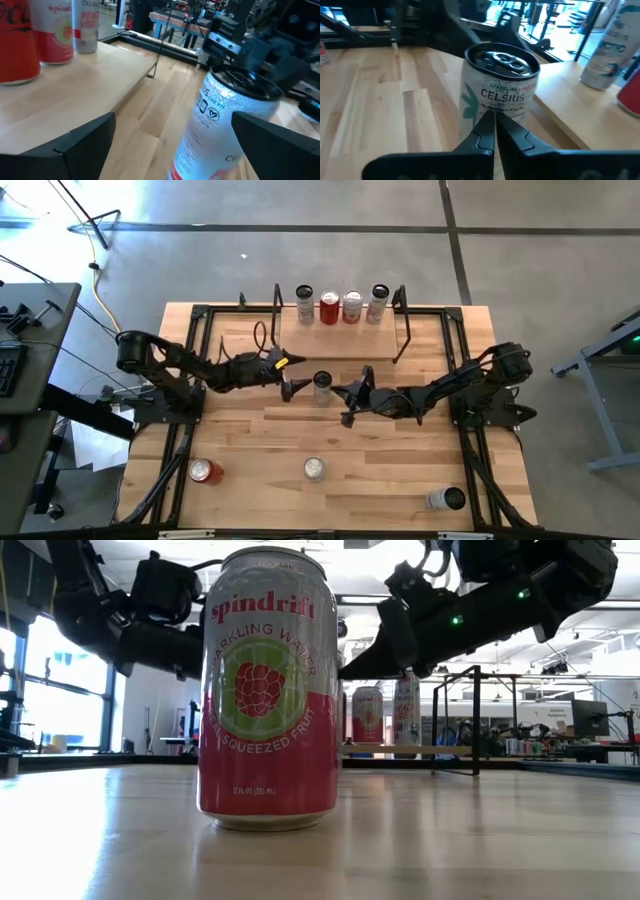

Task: Place canned beverage on shelf
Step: Put the white and red soda can on the shelf aligned with the other white and red soda can

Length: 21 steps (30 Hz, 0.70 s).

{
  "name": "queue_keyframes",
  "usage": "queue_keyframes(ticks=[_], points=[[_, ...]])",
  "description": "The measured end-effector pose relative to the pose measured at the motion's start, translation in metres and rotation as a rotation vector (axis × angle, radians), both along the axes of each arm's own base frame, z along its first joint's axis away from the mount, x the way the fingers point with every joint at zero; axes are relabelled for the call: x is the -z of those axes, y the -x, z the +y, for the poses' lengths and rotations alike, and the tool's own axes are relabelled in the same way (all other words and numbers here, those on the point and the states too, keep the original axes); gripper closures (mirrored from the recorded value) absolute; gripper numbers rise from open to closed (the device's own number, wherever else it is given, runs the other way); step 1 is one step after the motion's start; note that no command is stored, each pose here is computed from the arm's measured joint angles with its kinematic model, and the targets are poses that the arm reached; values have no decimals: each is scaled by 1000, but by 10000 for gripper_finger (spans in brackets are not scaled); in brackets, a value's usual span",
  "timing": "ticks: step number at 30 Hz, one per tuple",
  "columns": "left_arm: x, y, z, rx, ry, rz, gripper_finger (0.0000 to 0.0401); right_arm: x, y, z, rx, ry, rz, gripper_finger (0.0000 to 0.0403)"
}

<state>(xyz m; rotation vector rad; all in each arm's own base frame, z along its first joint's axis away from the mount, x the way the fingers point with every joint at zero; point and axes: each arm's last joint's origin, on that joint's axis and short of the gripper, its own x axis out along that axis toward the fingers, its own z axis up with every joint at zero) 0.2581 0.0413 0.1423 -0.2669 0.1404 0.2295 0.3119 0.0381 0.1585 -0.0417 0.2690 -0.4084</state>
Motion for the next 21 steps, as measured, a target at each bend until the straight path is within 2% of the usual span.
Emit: queue_keyframes(ticks=[6,12,16,21], points=[[10,7,-9,50,13,46,9,-1,3,-2,34,39,48,401],[16,14,-21,50,26,71,9,-11,9,-2,5,44,85,393],[17,14,-29,46,14,74,9,-13,13,-3,19,56,113,359],[17,14,-36,28,-14,75,9,-15,12,-3,50,-39,55,296]])
